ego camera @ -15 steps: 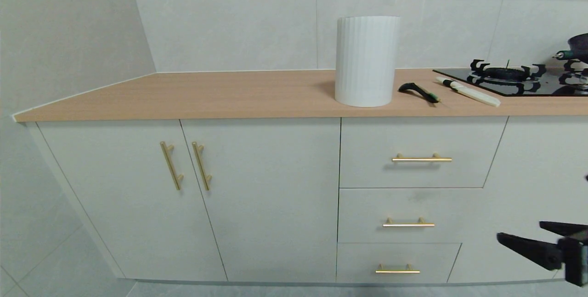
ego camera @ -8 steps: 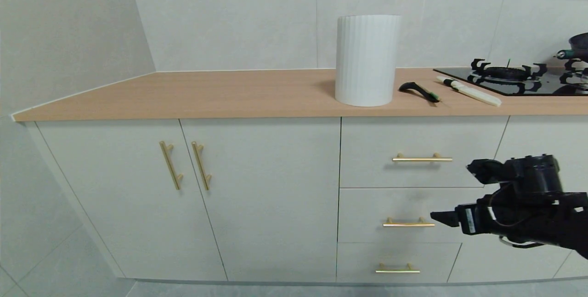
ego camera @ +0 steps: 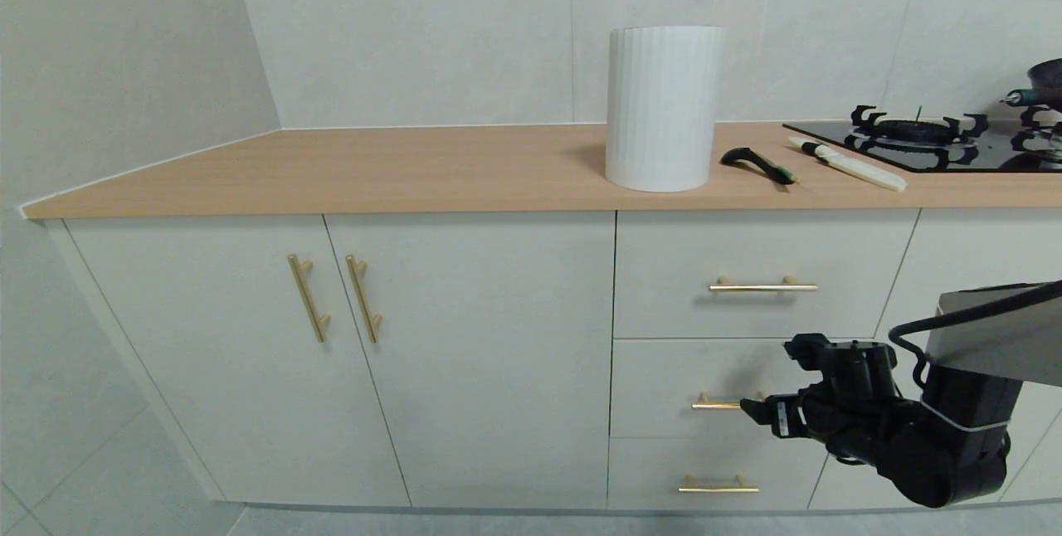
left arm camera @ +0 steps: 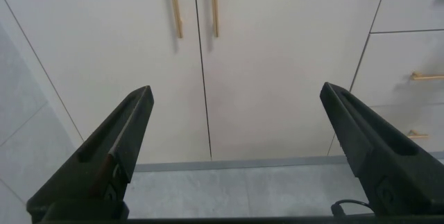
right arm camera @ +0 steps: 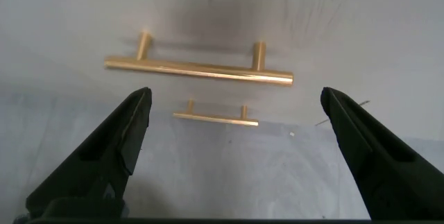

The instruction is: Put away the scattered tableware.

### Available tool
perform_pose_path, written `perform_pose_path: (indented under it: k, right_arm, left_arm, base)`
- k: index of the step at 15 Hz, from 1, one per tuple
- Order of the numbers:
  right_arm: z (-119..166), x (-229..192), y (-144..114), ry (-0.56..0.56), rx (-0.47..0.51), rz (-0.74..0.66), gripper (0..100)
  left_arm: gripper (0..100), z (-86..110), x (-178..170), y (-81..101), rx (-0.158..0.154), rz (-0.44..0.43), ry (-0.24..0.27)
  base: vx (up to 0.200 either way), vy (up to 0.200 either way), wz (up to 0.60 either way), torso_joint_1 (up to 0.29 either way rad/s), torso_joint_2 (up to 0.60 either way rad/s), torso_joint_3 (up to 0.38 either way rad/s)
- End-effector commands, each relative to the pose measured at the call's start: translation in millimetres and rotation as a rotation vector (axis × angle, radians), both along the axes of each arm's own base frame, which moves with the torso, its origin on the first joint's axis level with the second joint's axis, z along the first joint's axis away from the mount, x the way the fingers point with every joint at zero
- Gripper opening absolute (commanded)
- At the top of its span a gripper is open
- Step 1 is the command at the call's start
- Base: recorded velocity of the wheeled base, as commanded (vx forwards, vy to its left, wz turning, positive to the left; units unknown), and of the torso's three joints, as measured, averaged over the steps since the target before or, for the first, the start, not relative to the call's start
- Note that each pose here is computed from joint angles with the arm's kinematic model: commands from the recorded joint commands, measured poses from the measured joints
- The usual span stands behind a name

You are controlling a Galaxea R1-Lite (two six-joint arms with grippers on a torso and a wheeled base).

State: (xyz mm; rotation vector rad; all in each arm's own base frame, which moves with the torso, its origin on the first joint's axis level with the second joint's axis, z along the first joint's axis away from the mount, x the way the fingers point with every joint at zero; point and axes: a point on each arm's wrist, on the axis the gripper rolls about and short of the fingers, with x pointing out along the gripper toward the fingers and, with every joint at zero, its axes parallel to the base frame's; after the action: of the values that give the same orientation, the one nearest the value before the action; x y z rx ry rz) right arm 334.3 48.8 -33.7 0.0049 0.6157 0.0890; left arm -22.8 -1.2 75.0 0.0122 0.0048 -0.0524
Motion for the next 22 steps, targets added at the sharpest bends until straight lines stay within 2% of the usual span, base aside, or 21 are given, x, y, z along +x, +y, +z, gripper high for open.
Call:
perform_pose_path:
  k: [1, 4, 9, 13, 22]
  right_arm:
    - [-25, 1, 2, 0.038, -0.005, -0.005, 100]
    - [-31, 12, 2, 0.008, -0.015, -0.033, 100]
    - [-33, 22, 10, -0.015, 0.041, -0.057, 100]
    - [-36, 29, 11, -0.032, 0.048, -0.072, 100]
    - [-43, 30, 10, 0.010, 0.032, -0.086, 100]
  left_arm:
    - [100, 0.1, 0, 0.0, 0.000, 0.000, -0.001]
    - [100, 0.1, 0, 0.0, 0.000, 0.000, -0.001]
    - [100, 0.1, 0, 0.0, 0.000, 0.000, -0.001]
    - [100, 0.1, 0, 0.0, 0.000, 0.000, -0.001]
    - [100, -0.1, 0, 0.0, 0.000, 0.000, 0.001]
  base:
    - [0.000, 0.000, 0.00, 0.000, 0.00, 0.000]
    - [0.000, 0.000, 0.00, 0.000, 0.00, 0.000]
    - [0.000, 0.000, 0.00, 0.000, 0.00, 0.000]
    - [0.000, 0.000, 0.00, 0.000, 0.00, 0.000]
    - [0.000, 0.000, 0.00, 0.000, 0.00, 0.000]
